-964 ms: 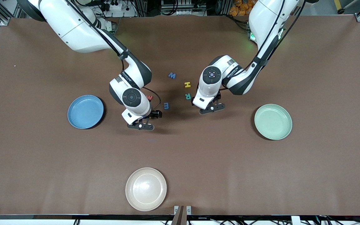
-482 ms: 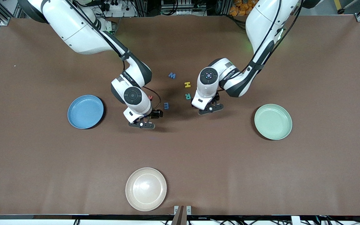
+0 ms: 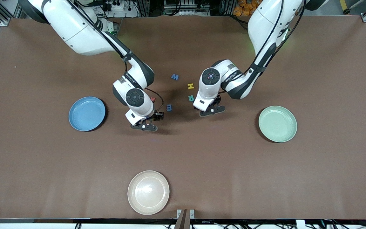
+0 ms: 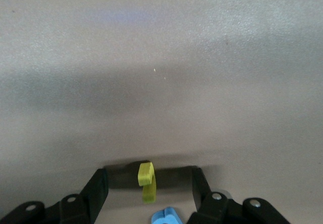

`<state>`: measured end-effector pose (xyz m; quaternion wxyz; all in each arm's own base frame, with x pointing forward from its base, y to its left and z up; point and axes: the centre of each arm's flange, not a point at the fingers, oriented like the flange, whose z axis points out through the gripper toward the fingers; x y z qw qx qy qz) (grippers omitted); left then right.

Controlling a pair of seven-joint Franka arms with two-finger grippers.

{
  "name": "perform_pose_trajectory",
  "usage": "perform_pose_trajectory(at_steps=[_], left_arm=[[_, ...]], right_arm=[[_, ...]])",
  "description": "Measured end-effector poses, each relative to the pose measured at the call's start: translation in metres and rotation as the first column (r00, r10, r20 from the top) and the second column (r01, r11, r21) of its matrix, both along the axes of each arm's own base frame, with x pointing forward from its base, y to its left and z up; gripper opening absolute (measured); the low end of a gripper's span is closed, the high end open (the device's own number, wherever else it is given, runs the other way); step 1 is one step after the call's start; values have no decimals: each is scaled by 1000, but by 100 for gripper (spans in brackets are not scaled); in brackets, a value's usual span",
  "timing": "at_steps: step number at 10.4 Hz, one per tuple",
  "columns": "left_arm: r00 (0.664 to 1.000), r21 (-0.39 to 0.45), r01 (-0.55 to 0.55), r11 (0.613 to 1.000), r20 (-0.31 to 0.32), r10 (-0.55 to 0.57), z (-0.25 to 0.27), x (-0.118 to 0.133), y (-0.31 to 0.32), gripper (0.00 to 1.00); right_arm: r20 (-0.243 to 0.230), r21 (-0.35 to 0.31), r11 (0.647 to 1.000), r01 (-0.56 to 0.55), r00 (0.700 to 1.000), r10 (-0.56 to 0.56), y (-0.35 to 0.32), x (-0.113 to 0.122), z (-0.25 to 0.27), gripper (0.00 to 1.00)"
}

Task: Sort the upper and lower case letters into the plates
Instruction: 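Grasp the pink Q with the left gripper while the right gripper grasps j, then set Q on green plate while the right gripper drops j on blue plate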

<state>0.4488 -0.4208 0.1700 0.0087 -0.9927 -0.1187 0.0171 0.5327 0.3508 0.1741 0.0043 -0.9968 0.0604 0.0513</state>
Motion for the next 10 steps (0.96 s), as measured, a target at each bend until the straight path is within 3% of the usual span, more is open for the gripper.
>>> perform_pose_trajectory(at_steps=[2, 3, 4, 5, 6, 8, 10], left_arm=[[1000, -4, -25, 1000, 11, 25, 7, 4, 1, 35], [998, -8, -64, 998, 20, 64, 11, 7, 2, 35], [995, -16, -88, 996, 35, 89, 18, 13, 3, 35], [992, -30, -106, 994, 62, 107, 34, 24, 7, 35], [987, -47, -125, 991, 95, 129, 55, 41, 18, 35], [979, -56, -130, 990, 150, 137, 94, 77, 59, 35], [982, -16, -88, 996, 168, 89, 118, 112, 120, 35]], right_arm=[[3, 1, 1000, -1, 1000, 1, 1, 0, 2, 45], [4, 2, 1000, -2, 1000, 2, 1, 0, 3, 32], [5, 3, 1000, -6, 1000, 6, 1, 0, 3, 30], [6, 4, 1000, -8, 1000, 8, 2, 0, 4, 16], [6, 4, 1000, -8, 1000, 8, 2, 0, 4, 10], [17, 7, 1000, 3, 1000, -3, 0, 4, 9, 11], [35, 0, 999, 33, 999, -33, -16, 17, 32, 11]])
